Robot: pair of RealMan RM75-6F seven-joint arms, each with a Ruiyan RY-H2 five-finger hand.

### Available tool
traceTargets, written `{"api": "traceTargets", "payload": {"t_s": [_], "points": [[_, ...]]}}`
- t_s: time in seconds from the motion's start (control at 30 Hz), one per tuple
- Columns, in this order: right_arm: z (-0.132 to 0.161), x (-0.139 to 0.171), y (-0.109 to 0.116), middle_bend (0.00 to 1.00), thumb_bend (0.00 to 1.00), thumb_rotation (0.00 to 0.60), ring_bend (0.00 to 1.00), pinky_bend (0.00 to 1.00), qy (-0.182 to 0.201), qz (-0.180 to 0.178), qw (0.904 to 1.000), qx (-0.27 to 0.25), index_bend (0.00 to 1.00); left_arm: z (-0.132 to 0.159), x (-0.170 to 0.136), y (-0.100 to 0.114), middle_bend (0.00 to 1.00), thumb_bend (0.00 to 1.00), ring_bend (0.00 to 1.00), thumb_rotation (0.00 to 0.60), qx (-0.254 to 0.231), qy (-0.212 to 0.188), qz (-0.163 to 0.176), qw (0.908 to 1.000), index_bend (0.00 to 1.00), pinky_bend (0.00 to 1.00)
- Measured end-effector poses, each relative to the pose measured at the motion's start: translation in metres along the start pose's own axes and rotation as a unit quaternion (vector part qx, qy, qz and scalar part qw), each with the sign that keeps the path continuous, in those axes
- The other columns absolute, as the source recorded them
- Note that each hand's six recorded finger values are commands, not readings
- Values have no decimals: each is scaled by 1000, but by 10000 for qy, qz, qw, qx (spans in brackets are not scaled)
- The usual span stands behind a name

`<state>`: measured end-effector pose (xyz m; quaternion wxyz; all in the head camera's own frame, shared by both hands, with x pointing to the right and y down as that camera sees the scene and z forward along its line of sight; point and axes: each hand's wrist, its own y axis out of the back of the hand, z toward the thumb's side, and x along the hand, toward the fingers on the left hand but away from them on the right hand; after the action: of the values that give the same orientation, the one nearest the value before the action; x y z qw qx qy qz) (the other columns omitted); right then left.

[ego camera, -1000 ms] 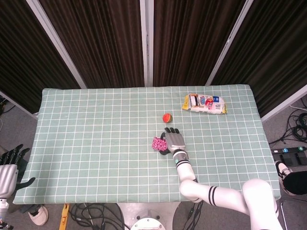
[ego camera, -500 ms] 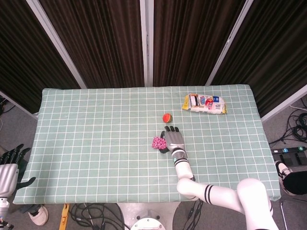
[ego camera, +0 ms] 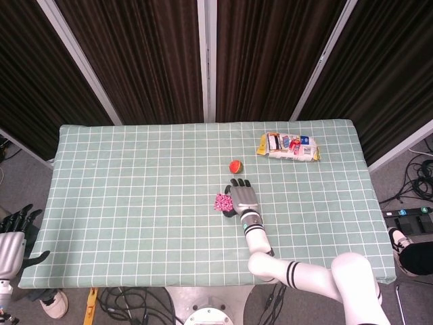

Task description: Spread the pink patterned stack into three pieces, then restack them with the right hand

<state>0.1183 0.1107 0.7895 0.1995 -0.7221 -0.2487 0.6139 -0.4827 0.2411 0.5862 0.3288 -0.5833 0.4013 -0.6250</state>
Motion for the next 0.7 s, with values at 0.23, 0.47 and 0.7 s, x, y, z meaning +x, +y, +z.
{"api": "traceTargets", "payload": {"t_s": [0.23, 0.47, 0.7], "points": [[-3, 3, 11, 74, 141, 487, 0, 0, 66, -121, 9999, -81, 273, -1, 0, 0, 171, 31, 134, 600, -6, 12, 1, 10000, 196, 146], [-39, 25, 53, 75, 142, 496, 0, 0, 242, -729, 9970, -34, 272, 3, 4, 2, 172, 31, 134, 600, -6, -36, 60, 10000, 196, 146], [-113, 70, 96, 62, 149, 554, 0, 0, 391, -1432, 9888, 120, 257, 6, 7, 7, 171, 32, 134, 600, 71, -7, 162, 9998, 196, 146]]}}
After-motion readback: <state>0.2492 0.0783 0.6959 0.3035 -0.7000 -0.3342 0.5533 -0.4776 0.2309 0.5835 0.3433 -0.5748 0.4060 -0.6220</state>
